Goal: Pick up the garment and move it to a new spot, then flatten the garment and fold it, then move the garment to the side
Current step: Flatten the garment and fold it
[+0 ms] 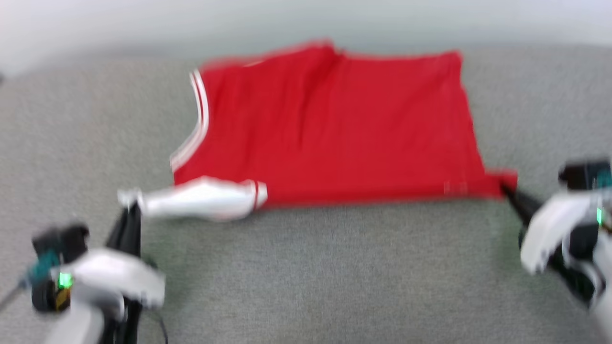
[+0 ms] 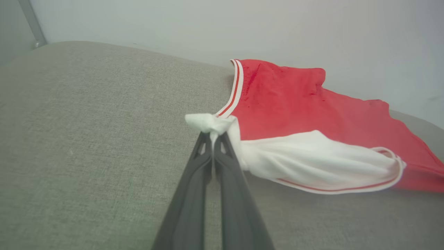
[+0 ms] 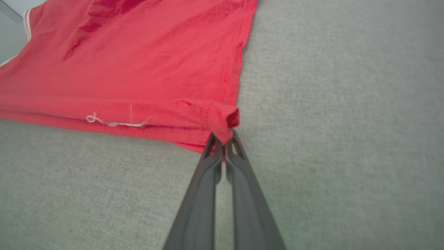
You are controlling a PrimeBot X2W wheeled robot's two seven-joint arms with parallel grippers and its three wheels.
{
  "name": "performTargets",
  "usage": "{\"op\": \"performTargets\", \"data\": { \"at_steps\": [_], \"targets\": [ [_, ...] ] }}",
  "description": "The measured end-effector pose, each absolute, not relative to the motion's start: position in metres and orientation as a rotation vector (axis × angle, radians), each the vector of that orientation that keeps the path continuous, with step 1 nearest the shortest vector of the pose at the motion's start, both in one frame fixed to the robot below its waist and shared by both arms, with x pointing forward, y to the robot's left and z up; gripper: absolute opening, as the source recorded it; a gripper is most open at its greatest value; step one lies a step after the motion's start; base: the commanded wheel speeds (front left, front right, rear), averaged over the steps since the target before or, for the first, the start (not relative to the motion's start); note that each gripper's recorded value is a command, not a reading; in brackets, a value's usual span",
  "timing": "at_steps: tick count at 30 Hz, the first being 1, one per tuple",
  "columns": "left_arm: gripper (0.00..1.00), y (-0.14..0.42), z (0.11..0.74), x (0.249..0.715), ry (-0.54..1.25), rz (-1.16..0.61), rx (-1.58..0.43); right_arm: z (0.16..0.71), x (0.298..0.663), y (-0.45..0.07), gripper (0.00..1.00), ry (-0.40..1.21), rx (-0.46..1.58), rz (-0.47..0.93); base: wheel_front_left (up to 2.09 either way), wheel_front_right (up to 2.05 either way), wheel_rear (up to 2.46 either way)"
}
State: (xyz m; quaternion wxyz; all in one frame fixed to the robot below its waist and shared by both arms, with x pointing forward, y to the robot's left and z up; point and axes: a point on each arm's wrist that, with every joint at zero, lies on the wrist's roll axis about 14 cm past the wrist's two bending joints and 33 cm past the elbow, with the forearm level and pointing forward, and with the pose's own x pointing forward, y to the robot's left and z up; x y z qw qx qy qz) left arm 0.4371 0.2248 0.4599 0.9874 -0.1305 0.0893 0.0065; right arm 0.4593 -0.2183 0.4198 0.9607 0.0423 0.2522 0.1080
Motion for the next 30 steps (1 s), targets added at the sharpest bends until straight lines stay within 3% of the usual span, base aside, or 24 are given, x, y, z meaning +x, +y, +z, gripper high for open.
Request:
{"op": "performTargets", "data": {
  "at_steps": [8,15,23,30],
  "targets": [
    [0.0,0.225,0.454,0.343,0.28,0.099,-0.33,0.405,0.369,-0.231,0.0,0.587,0.157,0.157,0.0,0.0,0.0],
    [0.0,0.228,0.466,0.304,0.307,0.127,-0.34,0.408,0.315,-0.225,0.0,0.644,0.191,0.126,0.0,0.0,0.0],
    [0.0,0.211,0.484,0.329,0.278,0.034,-0.328,0.428,0.32,-0.211,0.0,0.647,0.186,0.109,0.0,0.0,0.0],
    [0.0,0.204,0.487,0.375,0.255,-0.019,-0.312,0.434,0.363,-0.202,0.0,0.641,0.161,0.134,0.0,0.0,0.0]
  ]
}}
